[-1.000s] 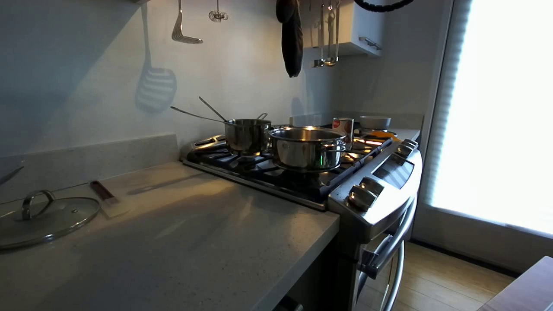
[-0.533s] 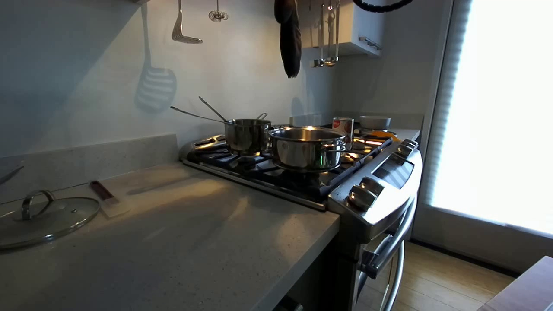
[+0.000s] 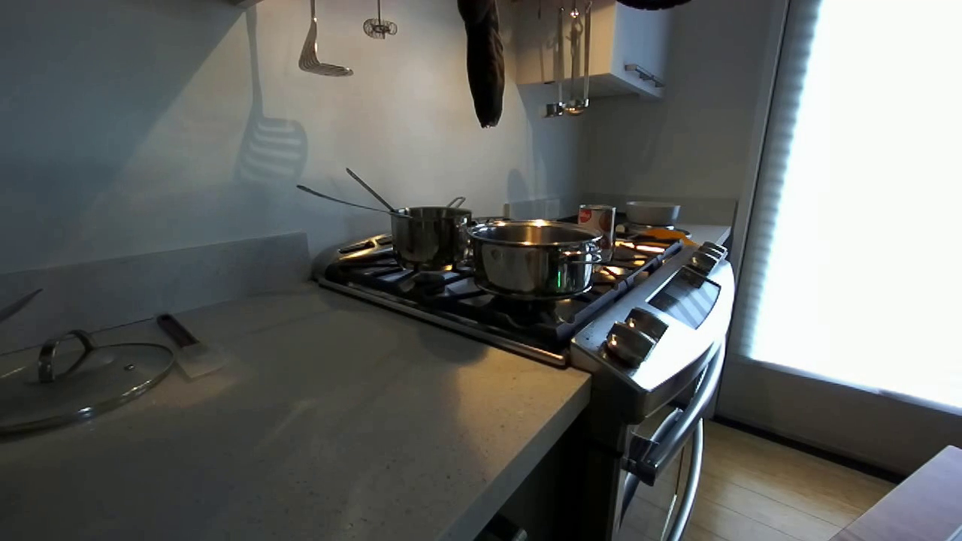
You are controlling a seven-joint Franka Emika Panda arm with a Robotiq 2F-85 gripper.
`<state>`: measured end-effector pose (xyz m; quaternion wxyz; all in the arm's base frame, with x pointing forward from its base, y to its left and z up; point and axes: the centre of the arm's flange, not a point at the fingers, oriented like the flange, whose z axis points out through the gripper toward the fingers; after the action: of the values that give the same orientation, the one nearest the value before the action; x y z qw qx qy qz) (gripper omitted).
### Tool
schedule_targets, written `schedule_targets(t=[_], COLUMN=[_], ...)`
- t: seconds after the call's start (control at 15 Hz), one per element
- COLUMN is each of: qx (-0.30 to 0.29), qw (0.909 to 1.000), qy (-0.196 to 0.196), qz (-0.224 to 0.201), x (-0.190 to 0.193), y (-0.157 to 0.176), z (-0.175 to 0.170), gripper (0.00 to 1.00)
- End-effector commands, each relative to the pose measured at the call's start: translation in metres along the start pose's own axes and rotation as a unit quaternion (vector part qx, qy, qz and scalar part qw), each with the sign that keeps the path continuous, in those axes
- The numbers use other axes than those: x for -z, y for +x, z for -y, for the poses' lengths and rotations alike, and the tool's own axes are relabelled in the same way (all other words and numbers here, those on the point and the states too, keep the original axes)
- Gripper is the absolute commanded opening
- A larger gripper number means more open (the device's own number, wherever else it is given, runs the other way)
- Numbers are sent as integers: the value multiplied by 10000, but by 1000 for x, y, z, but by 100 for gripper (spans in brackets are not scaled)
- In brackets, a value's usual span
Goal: Hang the black oven mitts on the hook above
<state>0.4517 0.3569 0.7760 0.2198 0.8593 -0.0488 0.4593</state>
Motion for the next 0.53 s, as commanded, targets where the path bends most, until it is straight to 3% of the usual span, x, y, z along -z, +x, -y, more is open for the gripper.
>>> schedule_targets(t=[0.0,0.47], qx=[-60,-71], qw=[9998,9985], qy=[-64,-154], qz=[-178,-513], x=[15,27], y=[14,34], z=[-3,9], gripper=[5,5])
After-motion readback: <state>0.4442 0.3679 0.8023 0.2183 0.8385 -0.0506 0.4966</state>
